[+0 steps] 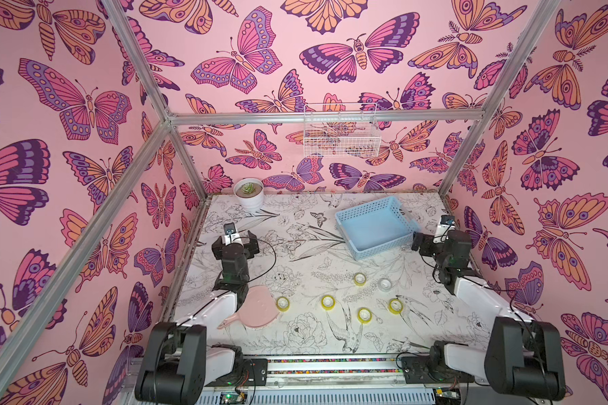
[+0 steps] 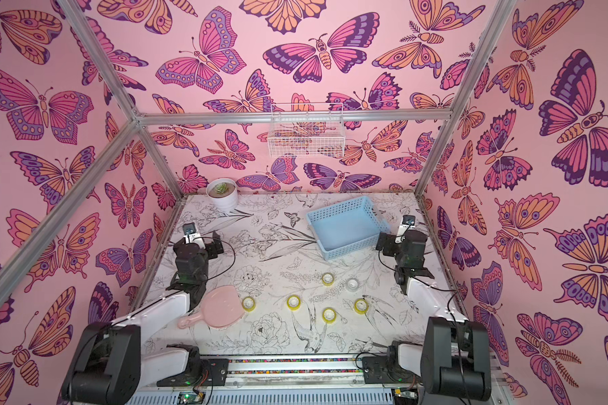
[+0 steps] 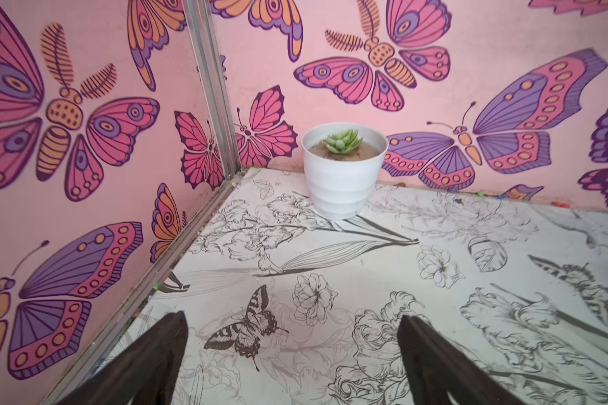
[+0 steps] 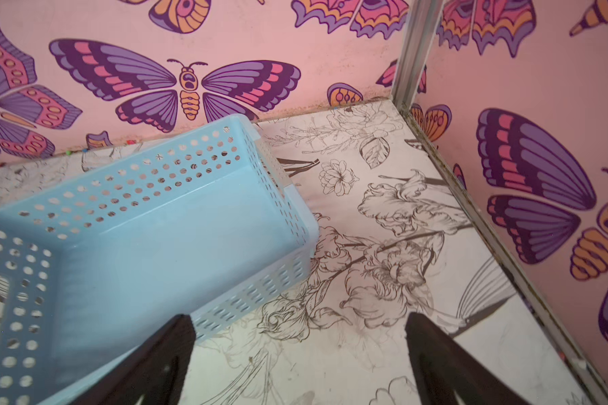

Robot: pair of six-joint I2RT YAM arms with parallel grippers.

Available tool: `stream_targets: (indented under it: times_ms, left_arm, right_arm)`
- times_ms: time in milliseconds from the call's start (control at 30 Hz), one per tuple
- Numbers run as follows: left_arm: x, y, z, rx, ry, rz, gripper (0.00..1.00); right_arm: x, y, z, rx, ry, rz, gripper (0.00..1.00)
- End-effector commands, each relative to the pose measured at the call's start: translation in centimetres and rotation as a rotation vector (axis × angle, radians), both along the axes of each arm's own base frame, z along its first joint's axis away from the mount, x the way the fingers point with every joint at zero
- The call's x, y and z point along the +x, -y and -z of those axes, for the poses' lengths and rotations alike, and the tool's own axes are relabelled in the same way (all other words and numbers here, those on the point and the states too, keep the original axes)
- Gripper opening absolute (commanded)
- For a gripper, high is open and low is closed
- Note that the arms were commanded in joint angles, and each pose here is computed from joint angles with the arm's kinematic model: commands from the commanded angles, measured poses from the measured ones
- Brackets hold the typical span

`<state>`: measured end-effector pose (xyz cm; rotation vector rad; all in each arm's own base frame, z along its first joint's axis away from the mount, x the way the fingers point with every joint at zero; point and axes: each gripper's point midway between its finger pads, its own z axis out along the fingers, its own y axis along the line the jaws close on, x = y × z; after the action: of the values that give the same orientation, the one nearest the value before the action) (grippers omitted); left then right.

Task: Put the transparent tape into the storage box
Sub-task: Move the storage box to the center of the board.

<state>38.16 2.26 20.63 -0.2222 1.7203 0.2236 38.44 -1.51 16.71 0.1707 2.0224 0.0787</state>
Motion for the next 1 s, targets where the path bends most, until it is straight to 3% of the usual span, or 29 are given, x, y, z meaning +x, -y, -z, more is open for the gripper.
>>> stream_targets:
  times_ms: [0,200,300,400,500,667,967]
  left_arm:
    - [-0.2,0.8,-1.4,-0.034,-0.072,0.040,1.00]
    - [0.8,4.7,-5.1,-0.115,-0.128,0.188,1.00]
    - [1.5,6.2,-6.8,-0.147,-0.146,0.213,1.00]
    - [2.2,8.5,-8.2,-0.175,-0.173,0.271,1.00]
    - [2.9,10.8,-8.7,-0.236,-0.192,0.325,1.00]
    - [4.1,15.3,-6.7,-0.319,-0.280,0.403,1.00]
    - [3.7,21.2,-3.1,-0.427,-0.399,0.491,1.00]
  right_arm:
    - [-2.7,1.1,1.3,0.159,-0.183,0.166,0.99]
    - [-3.7,3.7,-1.0,0.156,-0.398,0.383,0.99]
    - [-2.3,2.1,-1.7,0.237,-0.369,0.286,0.99]
    - [-0.6,1.1,-2.9,0.281,-0.237,0.208,0.99]
    - [0.7,1.2,-2.0,0.243,-0.342,0.194,0.99]
    - [4.1,1.7,1.4,0.141,-0.516,0.137,0.98]
    - [7.9,0.5,5.3,0.120,-0.582,-0.001,0.96]
